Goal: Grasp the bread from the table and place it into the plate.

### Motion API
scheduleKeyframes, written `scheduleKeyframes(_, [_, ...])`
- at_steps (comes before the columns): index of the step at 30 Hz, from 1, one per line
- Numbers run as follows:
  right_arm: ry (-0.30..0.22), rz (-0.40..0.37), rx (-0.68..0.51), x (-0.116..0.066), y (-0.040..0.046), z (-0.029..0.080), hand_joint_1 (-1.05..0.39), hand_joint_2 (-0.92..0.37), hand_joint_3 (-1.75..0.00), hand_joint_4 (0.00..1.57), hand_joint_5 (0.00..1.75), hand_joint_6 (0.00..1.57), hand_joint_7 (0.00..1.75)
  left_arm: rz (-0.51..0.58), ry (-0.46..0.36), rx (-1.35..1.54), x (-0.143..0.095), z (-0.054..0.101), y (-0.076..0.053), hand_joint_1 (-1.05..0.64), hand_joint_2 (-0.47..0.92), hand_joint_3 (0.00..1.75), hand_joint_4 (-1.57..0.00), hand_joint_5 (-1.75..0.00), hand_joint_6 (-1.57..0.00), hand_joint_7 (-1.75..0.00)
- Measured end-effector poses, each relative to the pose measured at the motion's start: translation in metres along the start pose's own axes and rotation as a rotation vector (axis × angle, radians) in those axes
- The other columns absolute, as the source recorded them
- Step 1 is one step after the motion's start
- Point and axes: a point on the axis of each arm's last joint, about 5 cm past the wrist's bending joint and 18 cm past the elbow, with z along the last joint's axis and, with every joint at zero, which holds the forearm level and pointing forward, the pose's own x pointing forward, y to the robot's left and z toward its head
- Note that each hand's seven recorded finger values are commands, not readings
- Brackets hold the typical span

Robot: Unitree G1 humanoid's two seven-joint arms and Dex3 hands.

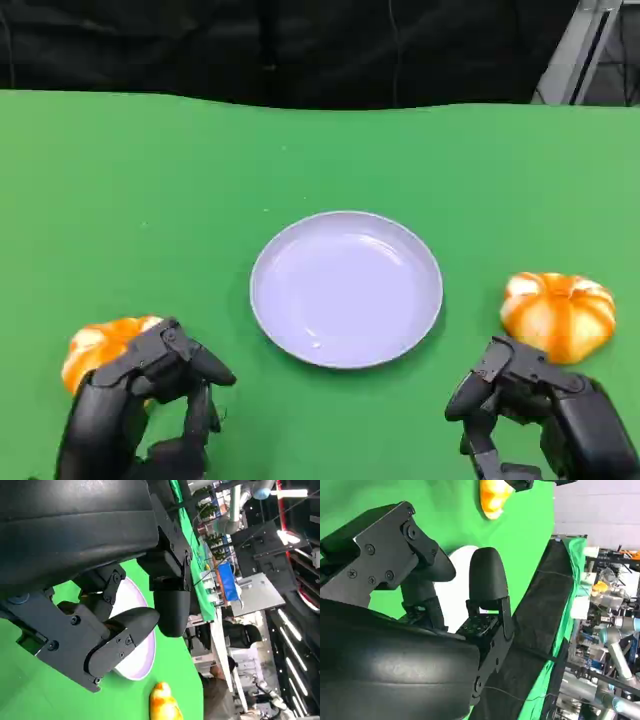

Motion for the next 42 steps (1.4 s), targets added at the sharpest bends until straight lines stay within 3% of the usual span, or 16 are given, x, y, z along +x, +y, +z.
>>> scheduleKeyframes(17, [0.0,0.0,0.007,0.0,0.0,0.0,0.05,-0.44,-1.3,0.69,1.68,0.7,1.43,0.002,-0.005,0.0,0.0,0.0,0.0,-0.18,0.44,1.3,-0.85,-1.69,-0.8,-1.55])
scheduleKeyframes(18, [-0.001,0.0,0.008,0.0,-0.0001,0.0,0.05,-0.44,-1.3,0.69,1.68,0.7,1.43,0.002,-0.005,0.0,0.0,0.0,0.0,-0.17,0.55,1.08,-0.8,-1.46,-0.79,-1.25])
scheduleKeyframes(21, [0.0,0.0,0.007,0.0,0.0,0.0,0.05,-0.44,-1.29,0.69,1.68,0.7,1.44,0.017,0.0,-0.008,0.0,0.0,0.002,-0.17,0.66,0.83,-0.75,-1.24,-0.8,-0.93])
scheduleKeyframes(23, [0.0,0.0,0.005,0.0,0.0,0.0,0.05,-0.44,-1.29,0.69,1.68,0.71,1.43,0.037,0.007,0.004,0.0,0.0,0.004,-0.17,0.77,0.52,-0.73,-0.95,-0.84,-0.55])
scheduleKeyframes(26, [0.001,0.0,0.005,0.0,0.0001,0.0,0.05,-0.44,-1.29,0.7,1.69,0.71,1.43,0.085,0.012,0.106,0.0,0.001,0.008,-0.2,0.88,0.23,-0.61,-0.72,-0.81,-0.2])
scheduleKeyframes(29, [0.001,0.001,0.005,0.0,0.0005,0.0,0.04,-0.43,-1.29,0.69,1.68,0.71,1.43,0.108,0.025,0.225,0.001,0.001,0.011,-0.34,0.92,0.12,-0.43,-0.62,-0.67,-0.05])
scheduleKeyframes(33, [0.001,0.005,0.001,0.0,0.0013,0.0,0.05,-0.43,-1.29,0.69,1.68,0.71,1.43,0.095,0.082,0.5,0.003,0.002,0.019,-0.49,0.92,0.1,-0.24,-0.54,-0.49,0.0])
scheduleKeyframes(37, [0.001,0.009,-0.004,0.0,0.0022,0.0,0.05,-0.43,-1.3,0.69,1.67,0.71,1.43,0.081,0.107,0.746,0.006,0.004,0.027,-0.52,0.92,0.08,-0.13,-0.5,-0.39,0.0])
scheduleKeyframes(42, [0.0,0.01,0.004,0.0,0.0044,0.001,0.06,-0.42,-1.33,0.7,1.66,0.71,1.44,0.038,0.158,0.955,0.008,0.005,0.027,-0.59,0.92,0.14,-0.04,-0.46,-0.29,0.0])
